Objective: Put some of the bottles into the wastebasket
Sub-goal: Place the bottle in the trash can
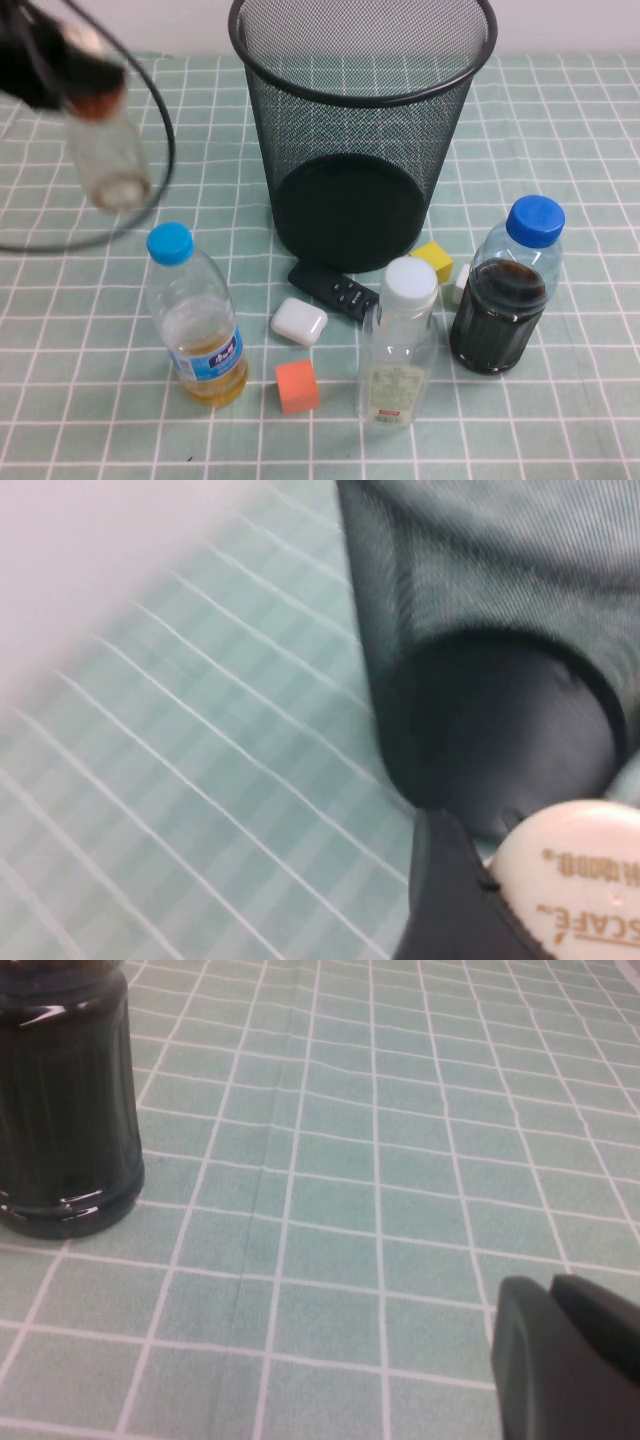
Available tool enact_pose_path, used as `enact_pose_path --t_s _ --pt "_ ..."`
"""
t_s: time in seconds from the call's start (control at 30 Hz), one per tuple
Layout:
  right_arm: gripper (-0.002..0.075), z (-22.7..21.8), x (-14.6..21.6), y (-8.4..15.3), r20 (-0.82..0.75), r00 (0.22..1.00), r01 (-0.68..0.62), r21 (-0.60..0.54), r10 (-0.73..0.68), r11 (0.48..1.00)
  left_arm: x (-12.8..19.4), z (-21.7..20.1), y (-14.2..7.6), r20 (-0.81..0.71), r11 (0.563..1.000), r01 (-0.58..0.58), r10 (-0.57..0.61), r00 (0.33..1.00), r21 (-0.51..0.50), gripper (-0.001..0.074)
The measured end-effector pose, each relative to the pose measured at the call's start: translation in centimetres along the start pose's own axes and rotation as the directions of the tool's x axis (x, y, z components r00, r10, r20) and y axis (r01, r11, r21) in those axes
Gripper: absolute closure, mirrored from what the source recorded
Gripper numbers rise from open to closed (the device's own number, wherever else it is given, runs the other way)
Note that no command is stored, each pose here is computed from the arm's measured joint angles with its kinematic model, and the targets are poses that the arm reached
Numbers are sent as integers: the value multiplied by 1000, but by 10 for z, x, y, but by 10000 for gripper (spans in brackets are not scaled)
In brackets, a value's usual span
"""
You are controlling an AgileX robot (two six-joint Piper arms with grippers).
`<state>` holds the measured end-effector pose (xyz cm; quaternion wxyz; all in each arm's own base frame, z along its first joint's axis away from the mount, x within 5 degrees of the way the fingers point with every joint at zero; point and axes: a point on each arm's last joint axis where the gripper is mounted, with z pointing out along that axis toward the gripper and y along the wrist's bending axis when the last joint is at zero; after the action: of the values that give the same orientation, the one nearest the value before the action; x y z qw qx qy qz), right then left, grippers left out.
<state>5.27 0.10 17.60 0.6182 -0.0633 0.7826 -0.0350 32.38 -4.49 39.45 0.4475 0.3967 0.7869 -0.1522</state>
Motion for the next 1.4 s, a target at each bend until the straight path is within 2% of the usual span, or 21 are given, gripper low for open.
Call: enact_pose_path --t_s 0.07,0.13,0.2,0.27,0.4,0.53,0.67,0.7,0.97,1.23,1.4 --pt "733 0 0 0 0 1000 0 0 0 1000 -34 -42 -12 76 996 -23 30 997 -90 429" --pt "733 0 0 0 0 1000 0 0 0 1000 -66 -77 -26 195 989 -50 77 978 -137 429" --pt "733 0 0 0 0 1000 0 0 0 1000 -98 -103 -41 317 985 -83 128 940 -152 429" --pt "733 0 0 0 0 1000 0 0 0 1000 -122 -112 -52 413 988 -104 142 900 -114 429" --pt "733 0 0 0 0 1000 0 0 0 1000 -153 -84 -57 532 990 -139 138 835 -38 429" --pt "733 0 0 0 0 1000 0 0 0 1000 -167 -1 -47 546 990 -141 121 829 -5 429" --pt "733 0 0 0 0 1000 7 2 -7 1000 -161 84 -47 484 987 -148 99 870 65 429" --pt "733 0 0 0 0 1000 5 2 -5 1000 -159 95 -46 473 986 -151 100 875 71 429" --pt "733 0 0 0 0 1000 4 1 -4 1000 -102 211 -24 312 989 -60 16 950 132 429" --pt "733 0 -1 -1 12 1000 25 10 -25 1000 -71 252 -22 215 981 8 -51 975 196 420" --pt "733 -1 -11 -2 122 992 20 21 -22 1000 -69 253 -23 199 977 41 -84 976 210 240"
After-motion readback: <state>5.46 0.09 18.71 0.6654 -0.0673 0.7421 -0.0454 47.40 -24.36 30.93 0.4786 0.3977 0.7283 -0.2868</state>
